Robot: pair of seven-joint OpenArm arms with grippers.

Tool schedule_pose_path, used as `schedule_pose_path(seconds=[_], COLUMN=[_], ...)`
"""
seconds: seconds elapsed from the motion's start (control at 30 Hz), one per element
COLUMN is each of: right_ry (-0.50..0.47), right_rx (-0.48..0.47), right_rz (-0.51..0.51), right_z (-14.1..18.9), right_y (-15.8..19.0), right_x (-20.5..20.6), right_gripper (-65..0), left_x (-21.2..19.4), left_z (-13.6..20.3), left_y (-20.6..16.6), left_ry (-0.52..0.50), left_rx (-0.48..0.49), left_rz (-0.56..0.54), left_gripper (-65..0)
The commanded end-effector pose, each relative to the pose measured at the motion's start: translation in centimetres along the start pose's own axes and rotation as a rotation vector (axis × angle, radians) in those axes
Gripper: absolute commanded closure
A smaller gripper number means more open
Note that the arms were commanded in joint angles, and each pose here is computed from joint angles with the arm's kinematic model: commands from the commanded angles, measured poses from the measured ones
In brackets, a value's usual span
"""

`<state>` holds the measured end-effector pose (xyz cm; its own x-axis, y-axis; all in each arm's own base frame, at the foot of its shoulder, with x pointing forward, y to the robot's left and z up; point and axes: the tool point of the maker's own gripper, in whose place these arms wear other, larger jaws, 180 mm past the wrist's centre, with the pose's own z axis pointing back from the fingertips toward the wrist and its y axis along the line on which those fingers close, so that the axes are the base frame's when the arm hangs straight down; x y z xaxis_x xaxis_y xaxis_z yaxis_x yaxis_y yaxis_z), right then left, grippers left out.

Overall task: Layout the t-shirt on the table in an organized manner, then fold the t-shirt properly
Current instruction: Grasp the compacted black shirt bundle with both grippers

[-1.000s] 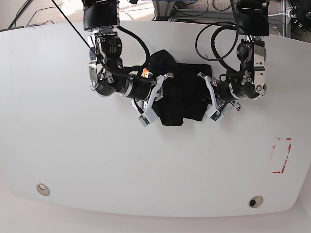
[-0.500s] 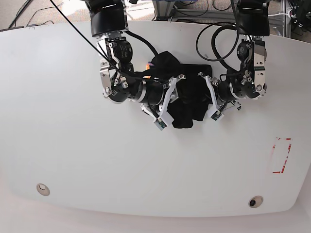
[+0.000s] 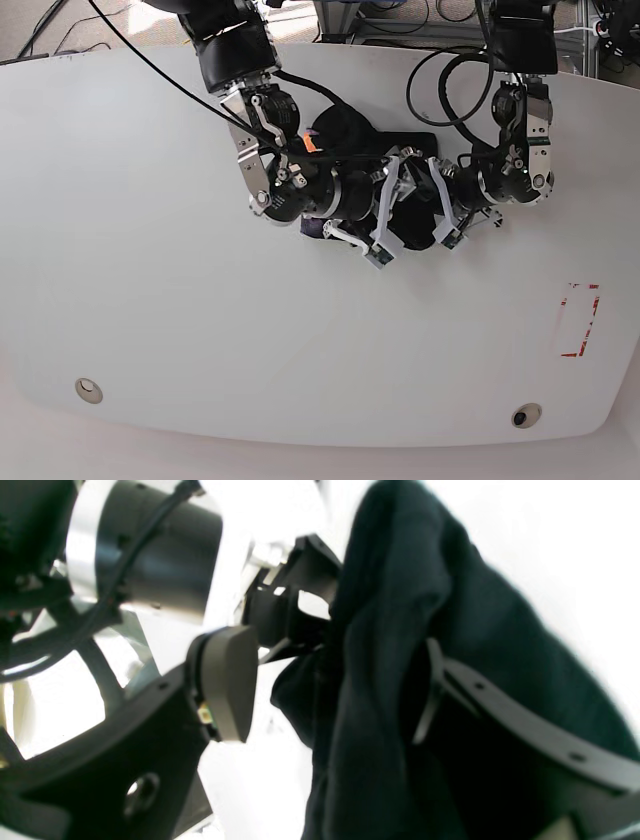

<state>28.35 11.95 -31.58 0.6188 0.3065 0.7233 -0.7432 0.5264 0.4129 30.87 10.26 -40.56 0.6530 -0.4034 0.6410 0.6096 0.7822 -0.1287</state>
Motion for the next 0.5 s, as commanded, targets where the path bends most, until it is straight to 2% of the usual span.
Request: schedule_pose_path(seconds=[0.0, 0.23, 0.47], right_ry=[-0.079, -0.092, -0.086], right_rx=[0.044, 0.015, -0.007], right_rz=[0.048, 0.127, 0.144], right_z=[0.4, 1.9, 2.6], right_y=[1.3, 1.1, 0.5], right_x=[3.4, 4.9, 4.6], right_gripper=[-40.1, -39.8, -39.6], left_x=[1.9, 3.8, 4.1], left_z=[1.0, 3.4, 5.7], left_y=[1.0, 2.9, 5.0], left_ry=[-0.067, -0.132, -0.132], left_rx=[0.028, 0.106, 0.174], left_rz=[-0.006, -0.021, -0.072], left_gripper=[-5.6, -5.6, -5.6])
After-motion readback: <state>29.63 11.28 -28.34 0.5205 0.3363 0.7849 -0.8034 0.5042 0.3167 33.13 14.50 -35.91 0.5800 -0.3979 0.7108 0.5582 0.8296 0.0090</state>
